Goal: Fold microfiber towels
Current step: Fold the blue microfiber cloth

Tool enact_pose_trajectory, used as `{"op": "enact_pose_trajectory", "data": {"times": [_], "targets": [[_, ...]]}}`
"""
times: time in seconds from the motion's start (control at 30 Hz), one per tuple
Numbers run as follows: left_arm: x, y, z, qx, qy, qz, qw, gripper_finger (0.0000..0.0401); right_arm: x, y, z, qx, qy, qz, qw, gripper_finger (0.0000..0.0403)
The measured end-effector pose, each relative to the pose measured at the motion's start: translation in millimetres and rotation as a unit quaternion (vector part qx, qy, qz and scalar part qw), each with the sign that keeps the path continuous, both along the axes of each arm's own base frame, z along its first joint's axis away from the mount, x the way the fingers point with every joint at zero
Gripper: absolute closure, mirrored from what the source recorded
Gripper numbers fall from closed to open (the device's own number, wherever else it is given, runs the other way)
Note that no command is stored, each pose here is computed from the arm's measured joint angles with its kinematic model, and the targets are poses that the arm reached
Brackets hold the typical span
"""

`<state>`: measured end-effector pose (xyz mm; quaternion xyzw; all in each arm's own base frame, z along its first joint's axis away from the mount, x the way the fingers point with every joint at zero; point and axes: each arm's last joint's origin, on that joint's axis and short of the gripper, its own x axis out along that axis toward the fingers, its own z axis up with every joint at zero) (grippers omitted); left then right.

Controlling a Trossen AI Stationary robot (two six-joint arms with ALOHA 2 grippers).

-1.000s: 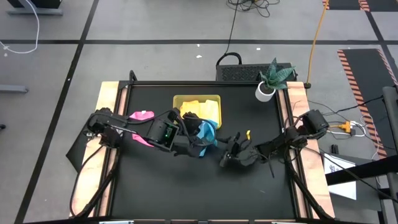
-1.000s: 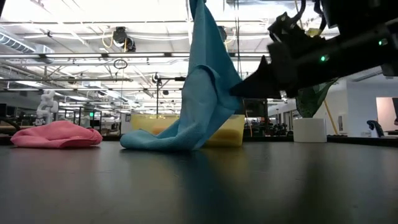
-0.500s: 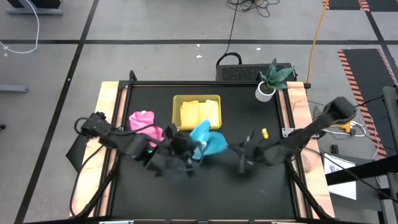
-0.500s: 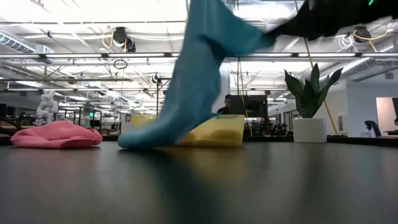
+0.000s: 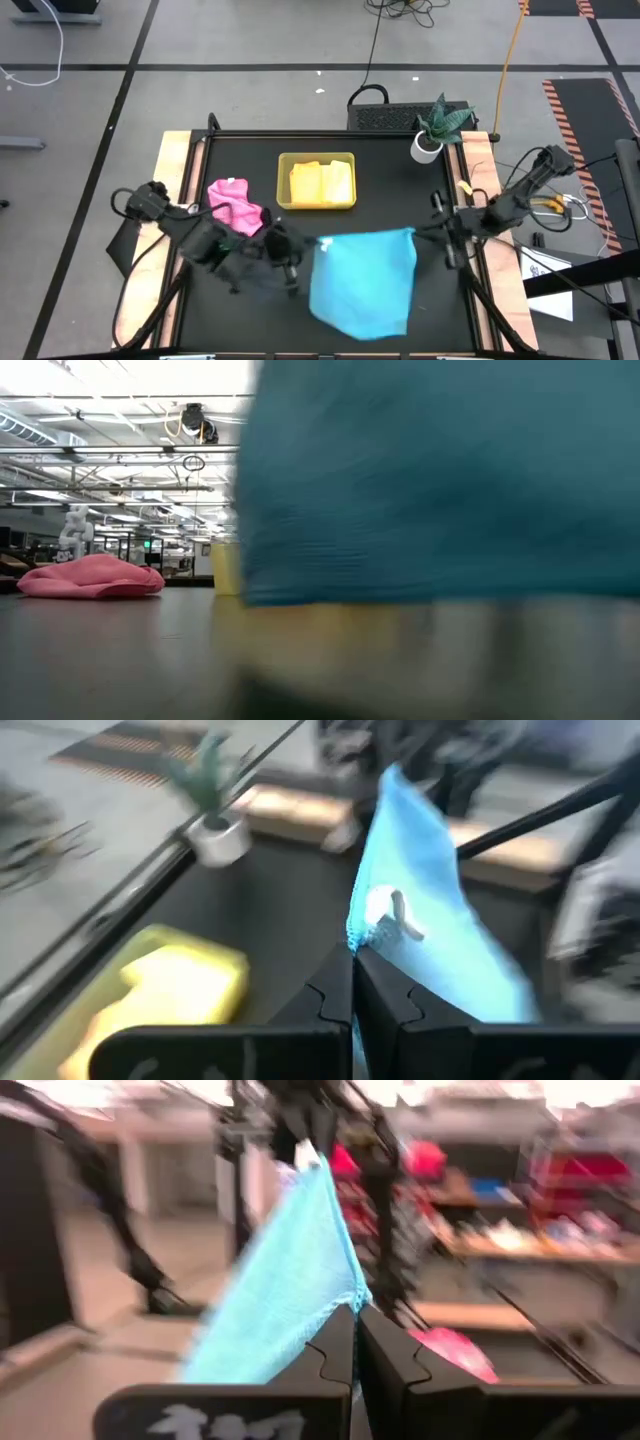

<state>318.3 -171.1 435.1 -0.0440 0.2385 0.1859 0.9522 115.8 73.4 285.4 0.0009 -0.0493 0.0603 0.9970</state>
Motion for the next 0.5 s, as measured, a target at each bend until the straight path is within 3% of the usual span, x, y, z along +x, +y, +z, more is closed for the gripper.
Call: {"op": "enact_pose_trajectory", "data": {"times": [0.27,0.5], "targets": [[26.3,40.3,-79.0,0.055,0.127,0.085,0.987,0.0396,6.7,-13.9,-34.7,-0.015,0.151,-0.107,0.982,0.0402],[31.8,69.2,-159.4,0.077,0.206,0.132,0.966,0.0396,16.8,-33.5,-64.9,-0.049,0.277,-0.211,0.936,0.0403]]}}
